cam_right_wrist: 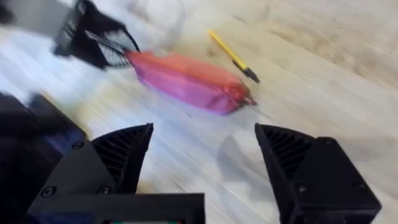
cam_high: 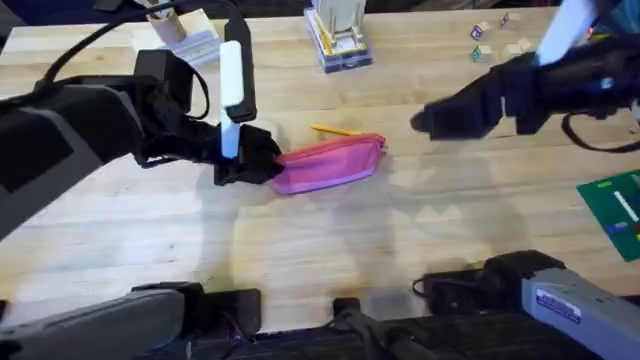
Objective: Unzip the bag, pick up the pens from the table one at a time and place them inside, then zip the bag closed.
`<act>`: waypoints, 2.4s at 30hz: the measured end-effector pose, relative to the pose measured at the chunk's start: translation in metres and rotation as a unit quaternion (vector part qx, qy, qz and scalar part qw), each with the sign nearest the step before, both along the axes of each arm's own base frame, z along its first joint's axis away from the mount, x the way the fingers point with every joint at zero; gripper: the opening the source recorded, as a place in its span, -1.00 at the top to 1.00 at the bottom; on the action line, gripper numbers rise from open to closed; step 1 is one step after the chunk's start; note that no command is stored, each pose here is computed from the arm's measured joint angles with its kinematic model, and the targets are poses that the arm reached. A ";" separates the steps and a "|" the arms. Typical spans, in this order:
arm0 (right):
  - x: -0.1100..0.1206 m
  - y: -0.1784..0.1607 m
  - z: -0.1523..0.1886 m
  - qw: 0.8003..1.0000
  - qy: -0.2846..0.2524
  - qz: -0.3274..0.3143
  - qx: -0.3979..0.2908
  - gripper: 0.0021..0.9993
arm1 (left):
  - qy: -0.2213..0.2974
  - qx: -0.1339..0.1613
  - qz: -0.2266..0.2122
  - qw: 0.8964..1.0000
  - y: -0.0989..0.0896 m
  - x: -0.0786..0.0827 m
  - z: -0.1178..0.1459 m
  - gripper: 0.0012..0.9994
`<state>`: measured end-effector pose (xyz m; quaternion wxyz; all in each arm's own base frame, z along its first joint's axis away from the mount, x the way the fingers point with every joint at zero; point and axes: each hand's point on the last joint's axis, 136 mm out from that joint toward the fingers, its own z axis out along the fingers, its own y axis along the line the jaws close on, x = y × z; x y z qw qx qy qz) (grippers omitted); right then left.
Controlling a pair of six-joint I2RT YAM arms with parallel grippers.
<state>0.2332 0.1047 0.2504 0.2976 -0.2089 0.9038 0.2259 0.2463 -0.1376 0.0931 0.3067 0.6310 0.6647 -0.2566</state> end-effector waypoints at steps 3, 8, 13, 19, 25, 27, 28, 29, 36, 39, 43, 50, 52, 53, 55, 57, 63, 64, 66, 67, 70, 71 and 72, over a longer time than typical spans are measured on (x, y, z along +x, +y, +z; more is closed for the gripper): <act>0.002 -0.005 -0.024 0.991 -0.022 0.108 -0.081 -1.00 | 0.000 0.000 0.000 1.000 0.000 0.000 0.000 0.92; 0.016 -0.006 -0.036 0.963 -0.079 0.214 -0.141 -0.99 | 0.000 0.000 0.000 1.000 0.000 0.000 0.000 0.92; 0.024 -0.007 -0.049 0.940 -0.099 0.276 -0.173 -1.00 | 0.000 0.000 0.000 1.000 0.000 0.000 0.000 0.92; 0.029 -0.013 -0.054 0.931 -0.103 0.287 -0.200 -1.00 | 0.000 0.000 0.000 1.000 0.000 0.000 0.000 0.92; 0.020 -0.014 -0.057 0.917 -0.105 0.323 -0.208 -0.99 | 0.000 0.000 0.000 1.000 0.000 0.000 0.000 0.92; 0.019 -0.013 -0.056 0.913 -0.114 0.335 -0.203 -0.99 | 0.000 0.000 0.000 1.000 0.000 0.000 0.000 0.92; 0.019 -0.013 -0.055 0.911 -0.120 0.339 -0.200 -0.99 | 0.000 0.000 0.000 1.000 0.000 0.000 0.000 0.92; 0.019 -0.013 -0.054 0.910 -0.125 0.343 -0.196 -0.99 | 0.000 0.000 0.000 1.000 0.000 0.000 0.000 0.92; 0.026 -0.009 -0.062 0.910 -0.132 0.365 -0.148 -1.00 | 0.000 0.000 0.000 1.000 0.000 0.000 0.000 0.92; 0.029 -0.005 -0.071 0.912 -0.116 0.371 -0.127 -1.00 | 0.000 0.000 0.000 1.000 0.000 0.000 0.000 0.92; 0.033 -0.002 -0.082 0.914 -0.098 0.378 -0.109 -1.00 | 0.000 0.000 0.000 1.000 0.000 0.000 0.000 0.92; 0.039 0.001 -0.106 0.916 -0.063 0.387 -0.086 -1.00 | 0.000 0.000 0.000 1.000 0.000 0.000 0.000 0.92; 0.040 0.001 -0.113 0.915 -0.053 0.392 -0.081 -1.00 | 0.000 0.000 0.000 1.000 0.000 0.000 0.000 0.92; 0.041 0.002 -0.117 0.914 -0.049 0.395 -0.079 -1.00 | 0.000 0.000 0.000 1.000 0.000 0.000 0.000 0.92; 0.041 0.003 -0.123 0.911 -0.043 0.402 -0.076 -0.99 | 0.000 0.000 0.000 1.000 0.000 0.000 0.000 0.92; 0.042 0.004 -0.128 0.908 -0.042 0.410 -0.074 -0.99 | 0.000 0.000 0.000 1.000 0.000 0.000 0.000 0.92; 0.049 0.011 -0.143 0.902 -0.041 0.425 -0.072 -0.99 | 0.000 0.000 0.000 1.000 0.000 0.000 0.000 0.92; 0.050 0.012 -0.145 0.900 -0.042 0.428 -0.072 -0.99 | 0.000 0.000 0.000 1.000 0.000 0.000 0.000 0.92; 0.052 0.015 -0.147 0.898 -0.046 0.432 -0.073 -0.99 | 0.000 0.000 0.000 1.000 0.000 0.000 0.000 0.92; 0.053 0.017 -0.148 0.896 -0.049 0.435 -0.074 -0.99 | 0.000 0.000 0.000 1.000 0.000 0.000 0.000 0.92; 0.056 0.021 -0.150 0.893 -0.056 0.441 -0.076 -0.98 | 0.000 0.000 0.000 1.000 0.000 0.000 0.000 0.92; 0.056 0.022 -0.152 0.892 -0.056 0.443 -0.076 -0.98 | 0.000 0.000 0.000 1.000 0.000 0.000 0.000 0.92; 0.056 0.023 -0.153 0.891 -0.055 0.445 -0.076 -0.97 | 0.000 0.000 0.000 1.000 0.000 0.000 0.000 0.92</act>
